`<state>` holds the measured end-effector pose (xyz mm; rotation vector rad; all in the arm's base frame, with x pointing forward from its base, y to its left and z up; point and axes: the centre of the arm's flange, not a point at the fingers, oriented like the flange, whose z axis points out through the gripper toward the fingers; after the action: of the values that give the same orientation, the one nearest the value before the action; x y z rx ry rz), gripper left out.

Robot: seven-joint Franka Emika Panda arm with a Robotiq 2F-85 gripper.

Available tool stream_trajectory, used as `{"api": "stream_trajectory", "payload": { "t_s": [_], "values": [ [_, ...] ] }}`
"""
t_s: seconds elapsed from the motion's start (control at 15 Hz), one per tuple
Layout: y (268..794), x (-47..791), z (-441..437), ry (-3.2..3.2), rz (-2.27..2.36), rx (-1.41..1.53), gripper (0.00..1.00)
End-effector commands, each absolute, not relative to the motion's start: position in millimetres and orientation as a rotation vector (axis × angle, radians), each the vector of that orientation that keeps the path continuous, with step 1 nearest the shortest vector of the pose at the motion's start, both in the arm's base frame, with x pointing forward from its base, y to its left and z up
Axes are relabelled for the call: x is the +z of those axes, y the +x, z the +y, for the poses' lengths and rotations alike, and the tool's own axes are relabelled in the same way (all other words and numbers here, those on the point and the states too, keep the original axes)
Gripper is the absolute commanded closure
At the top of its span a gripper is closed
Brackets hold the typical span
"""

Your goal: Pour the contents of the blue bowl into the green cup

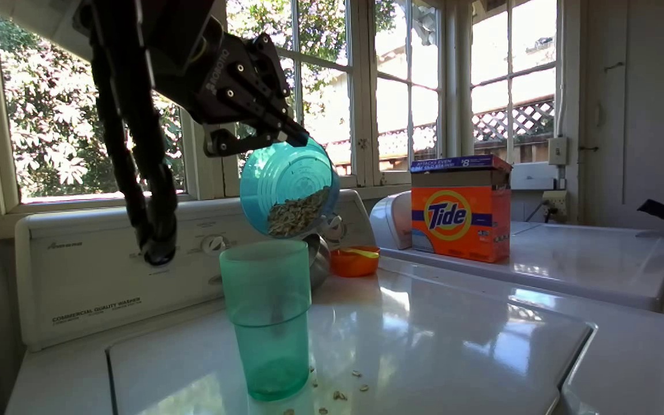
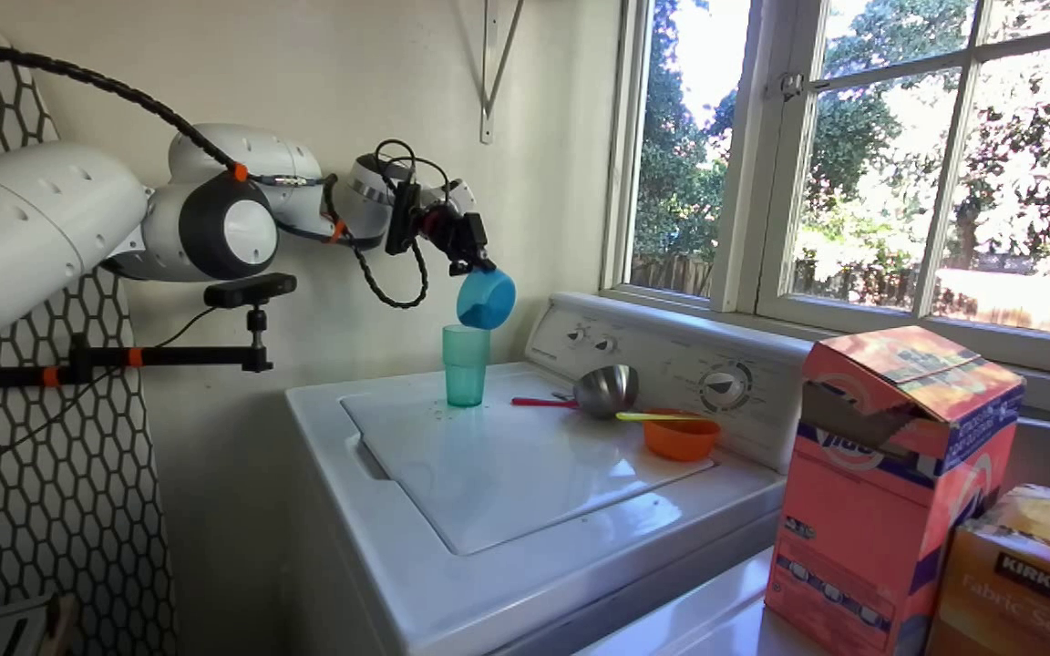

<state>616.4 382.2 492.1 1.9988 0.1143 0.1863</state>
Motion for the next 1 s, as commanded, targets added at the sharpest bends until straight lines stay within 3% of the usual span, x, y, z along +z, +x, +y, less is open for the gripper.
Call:
{"api": "stream_trajectory", "payload": {
  "t_s": [0.0,0.93],
  "values": [
    [616.4,492.4,382.1,1.999,0.114,0.186,0.96],
    [615.8,493.7,383.6,1.996,0.126,0.183,0.99]
  ]
}}
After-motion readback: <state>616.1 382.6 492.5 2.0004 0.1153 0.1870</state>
